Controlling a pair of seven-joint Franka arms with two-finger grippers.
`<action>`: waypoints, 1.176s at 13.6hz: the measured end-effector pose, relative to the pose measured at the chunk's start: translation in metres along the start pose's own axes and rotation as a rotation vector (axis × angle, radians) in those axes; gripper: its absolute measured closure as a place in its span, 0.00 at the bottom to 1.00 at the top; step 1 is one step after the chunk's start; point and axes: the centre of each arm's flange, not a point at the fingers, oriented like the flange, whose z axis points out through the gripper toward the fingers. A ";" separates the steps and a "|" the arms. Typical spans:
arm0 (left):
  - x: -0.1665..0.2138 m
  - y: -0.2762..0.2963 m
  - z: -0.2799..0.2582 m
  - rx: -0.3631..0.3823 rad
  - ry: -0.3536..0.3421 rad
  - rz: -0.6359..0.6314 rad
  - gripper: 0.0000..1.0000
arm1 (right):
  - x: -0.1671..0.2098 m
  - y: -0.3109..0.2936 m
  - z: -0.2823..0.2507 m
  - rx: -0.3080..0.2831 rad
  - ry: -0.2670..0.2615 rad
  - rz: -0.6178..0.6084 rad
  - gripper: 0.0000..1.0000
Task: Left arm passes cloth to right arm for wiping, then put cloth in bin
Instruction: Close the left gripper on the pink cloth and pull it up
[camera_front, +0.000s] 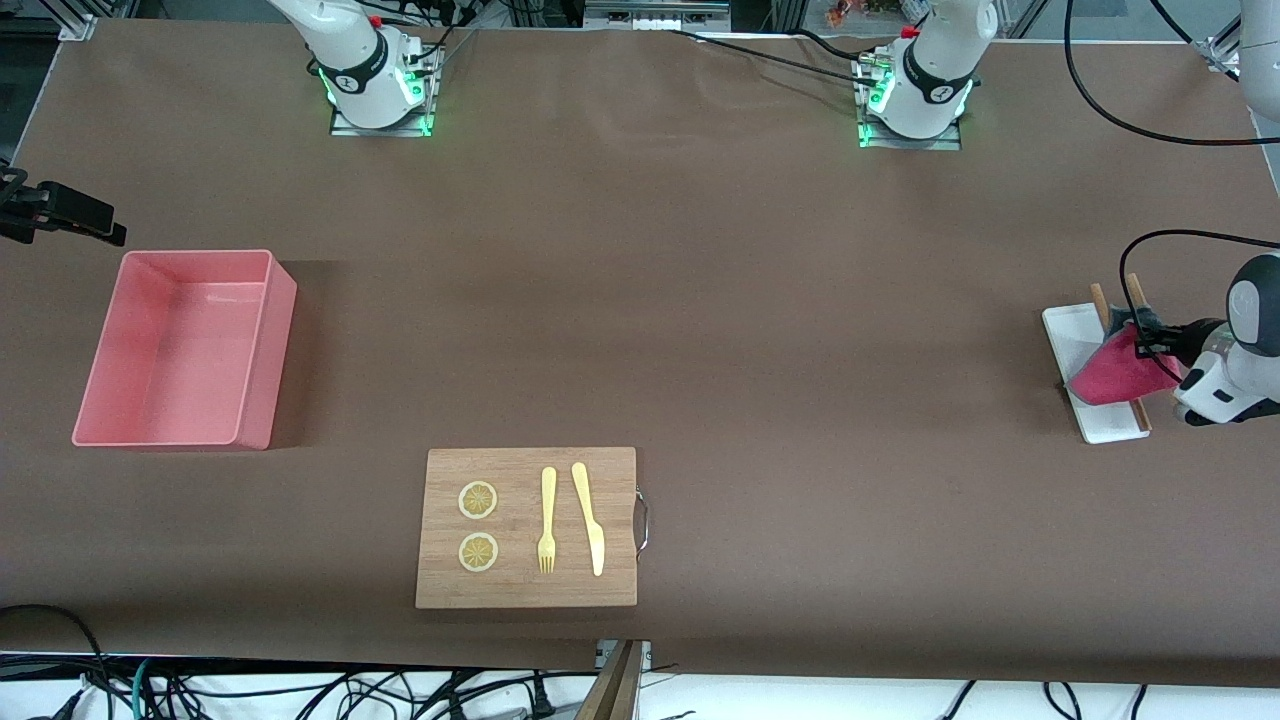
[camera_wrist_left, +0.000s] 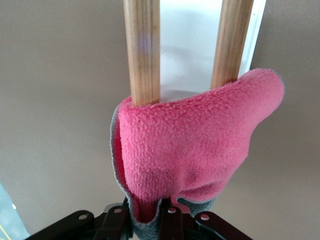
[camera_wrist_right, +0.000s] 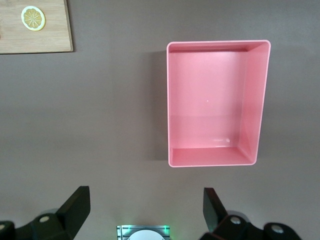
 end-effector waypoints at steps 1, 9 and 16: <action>-0.001 0.001 -0.001 0.000 -0.007 0.002 0.79 | 0.000 0.000 0.000 0.000 0.000 0.000 0.00; -0.004 0.000 -0.001 -0.002 -0.031 0.001 0.37 | 0.000 0.000 0.000 0.000 0.000 0.000 0.00; -0.007 0.000 -0.001 -0.001 -0.048 0.000 0.62 | 0.000 0.000 0.000 0.000 0.000 0.000 0.00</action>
